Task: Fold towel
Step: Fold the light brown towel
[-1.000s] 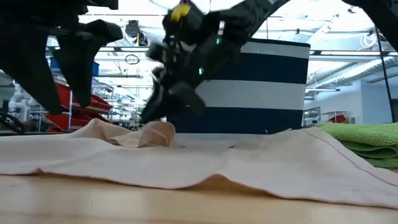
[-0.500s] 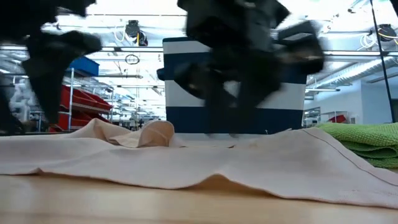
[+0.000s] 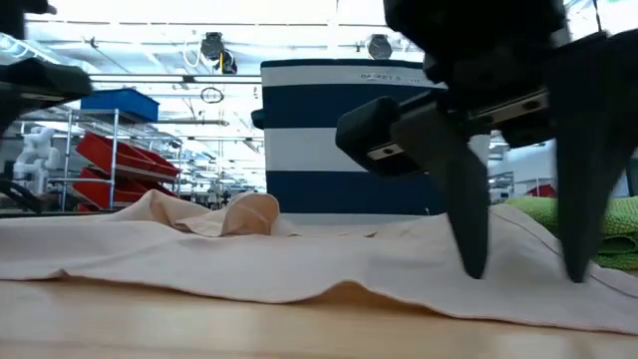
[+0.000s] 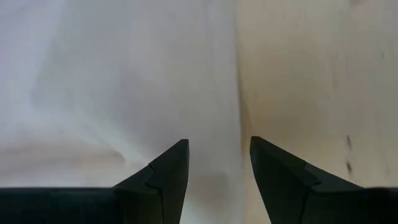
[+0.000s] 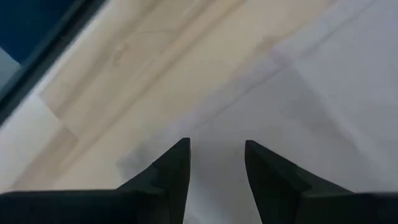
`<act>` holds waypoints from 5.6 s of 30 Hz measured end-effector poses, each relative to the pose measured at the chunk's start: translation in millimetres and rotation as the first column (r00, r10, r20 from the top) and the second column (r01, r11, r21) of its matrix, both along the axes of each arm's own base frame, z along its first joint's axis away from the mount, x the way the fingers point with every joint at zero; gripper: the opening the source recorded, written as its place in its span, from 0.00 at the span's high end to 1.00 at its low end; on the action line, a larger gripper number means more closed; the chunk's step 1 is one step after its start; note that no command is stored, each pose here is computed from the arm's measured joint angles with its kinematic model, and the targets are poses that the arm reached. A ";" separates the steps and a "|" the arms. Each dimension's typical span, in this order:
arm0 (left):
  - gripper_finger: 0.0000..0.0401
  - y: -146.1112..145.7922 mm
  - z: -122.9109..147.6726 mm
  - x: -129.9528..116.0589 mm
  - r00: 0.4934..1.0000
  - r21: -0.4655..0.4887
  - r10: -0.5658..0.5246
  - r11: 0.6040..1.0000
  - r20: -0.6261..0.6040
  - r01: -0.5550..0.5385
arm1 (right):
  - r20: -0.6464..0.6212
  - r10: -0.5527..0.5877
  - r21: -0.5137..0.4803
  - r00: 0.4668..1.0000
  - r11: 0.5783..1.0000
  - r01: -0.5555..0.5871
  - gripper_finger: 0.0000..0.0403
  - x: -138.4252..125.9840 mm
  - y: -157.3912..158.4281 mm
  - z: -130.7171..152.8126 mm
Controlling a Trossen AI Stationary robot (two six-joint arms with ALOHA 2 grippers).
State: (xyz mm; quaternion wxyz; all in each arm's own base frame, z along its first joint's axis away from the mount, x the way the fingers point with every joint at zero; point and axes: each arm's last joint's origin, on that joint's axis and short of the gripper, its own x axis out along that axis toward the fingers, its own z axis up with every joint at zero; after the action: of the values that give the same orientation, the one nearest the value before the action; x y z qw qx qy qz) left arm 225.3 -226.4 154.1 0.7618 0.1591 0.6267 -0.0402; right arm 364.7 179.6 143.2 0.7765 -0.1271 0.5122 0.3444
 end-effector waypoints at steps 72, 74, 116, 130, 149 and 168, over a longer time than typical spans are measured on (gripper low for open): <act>0.56 -2.0 -9.9 -40.7 0.996 -0.302 -0.036 0.952 0.079 0.059 | -0.291 -0.117 0.014 0.950 0.992 0.126 1.00 -51.5 39.3 -26.1; 0.56 -1.5 -15.2 -42.9 0.995 -0.315 -0.039 0.947 0.096 0.068 | -0.291 -0.118 0.014 0.950 0.992 0.127 1.00 -51.5 39.3 -26.1; 1.00 12.9 161.0 23.2 0.867 0.412 -0.386 0.878 0.314 0.242 | 0.459 -0.122 0.156 0.880 0.986 0.055 1.00 -124.6 -23.3 198.9; 1.00 13.8 267.7 1.5 0.698 0.767 -0.462 0.611 0.547 -0.197 | 0.927 0.095 0.028 0.362 0.947 -0.321 1.00 -201.4 -67.2 293.2; 1.00 157.0 271.3 65.9 0.927 0.905 -0.097 0.276 0.361 -0.324 | 0.933 0.194 -0.330 0.303 0.798 0.505 1.00 -194.0 -141.4 305.4; 1.00 166.5 301.1 11.1 0.865 0.371 -0.108 0.924 0.489 -0.094 | 0.703 -0.088 -0.055 0.706 0.982 0.178 1.00 -206.3 -155.3 292.5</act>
State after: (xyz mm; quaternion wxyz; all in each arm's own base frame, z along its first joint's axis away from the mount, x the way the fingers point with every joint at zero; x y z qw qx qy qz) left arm 236.4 -59.9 455.2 0.8519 0.3118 0.4024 0.1227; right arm 158.4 24.4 435.7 0.9259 -0.2560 0.2093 0.1829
